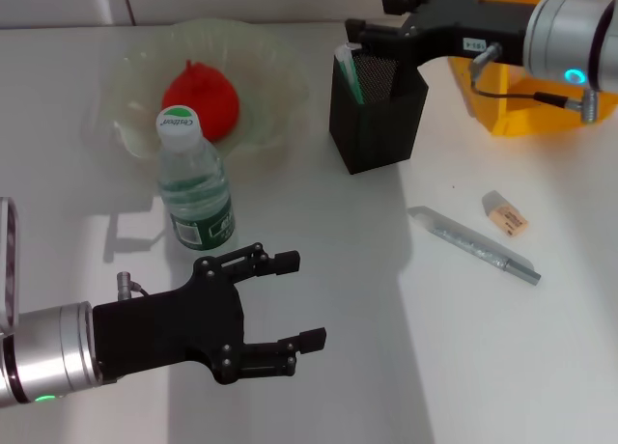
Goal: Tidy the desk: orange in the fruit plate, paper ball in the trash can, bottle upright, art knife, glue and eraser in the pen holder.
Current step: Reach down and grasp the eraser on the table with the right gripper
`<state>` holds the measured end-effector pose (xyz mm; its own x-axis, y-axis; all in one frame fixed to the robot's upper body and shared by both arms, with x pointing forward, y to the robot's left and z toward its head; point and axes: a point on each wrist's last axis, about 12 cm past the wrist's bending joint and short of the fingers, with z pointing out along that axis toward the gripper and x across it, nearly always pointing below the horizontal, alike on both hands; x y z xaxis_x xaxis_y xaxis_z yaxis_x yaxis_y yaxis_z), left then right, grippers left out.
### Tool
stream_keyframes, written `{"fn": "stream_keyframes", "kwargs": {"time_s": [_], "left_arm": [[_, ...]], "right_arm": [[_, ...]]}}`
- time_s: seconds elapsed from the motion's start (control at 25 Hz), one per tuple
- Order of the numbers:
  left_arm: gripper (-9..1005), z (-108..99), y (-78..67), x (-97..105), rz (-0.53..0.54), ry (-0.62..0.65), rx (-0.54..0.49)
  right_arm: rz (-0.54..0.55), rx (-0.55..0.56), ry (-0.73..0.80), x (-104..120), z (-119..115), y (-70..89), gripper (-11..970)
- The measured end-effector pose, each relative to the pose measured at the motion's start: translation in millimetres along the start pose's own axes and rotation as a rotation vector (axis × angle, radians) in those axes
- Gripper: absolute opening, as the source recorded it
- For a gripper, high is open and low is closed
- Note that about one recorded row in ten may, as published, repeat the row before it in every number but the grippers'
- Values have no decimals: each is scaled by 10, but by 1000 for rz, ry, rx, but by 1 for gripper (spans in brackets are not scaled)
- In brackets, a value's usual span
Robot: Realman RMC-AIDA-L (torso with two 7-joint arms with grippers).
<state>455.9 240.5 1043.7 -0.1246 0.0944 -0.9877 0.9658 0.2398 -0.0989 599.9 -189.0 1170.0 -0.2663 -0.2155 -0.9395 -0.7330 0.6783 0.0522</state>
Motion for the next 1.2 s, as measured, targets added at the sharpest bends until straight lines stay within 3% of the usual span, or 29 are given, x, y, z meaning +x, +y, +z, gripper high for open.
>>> {"fn": "stream_keyframes", "kwargs": {"time_s": [0.08,0.2,0.4,0.48,0.68,0.96,1.2], "left_arm": [[846,0,0,0,0,0,0],[846,1,6,-5,2,0,1],[846,7,13,-12,5,0,2],[846,24,31,-29,10,-1,8],[846,41,49,-44,15,0,11],[846,70,68,-63,22,0,19],[846,70,66,-56,20,2,19]], "right_arm": [[34,-19,-18,-81,-131,6,598],[92,-61,-22,-208,-349,-11,624],[134,-81,90,-289,-562,-2,719],[148,-37,171,-283,-615,2,771],[210,135,427,-222,-757,-28,772],[258,288,732,2,-708,-78,772],[273,254,824,169,-582,-95,768]]}}
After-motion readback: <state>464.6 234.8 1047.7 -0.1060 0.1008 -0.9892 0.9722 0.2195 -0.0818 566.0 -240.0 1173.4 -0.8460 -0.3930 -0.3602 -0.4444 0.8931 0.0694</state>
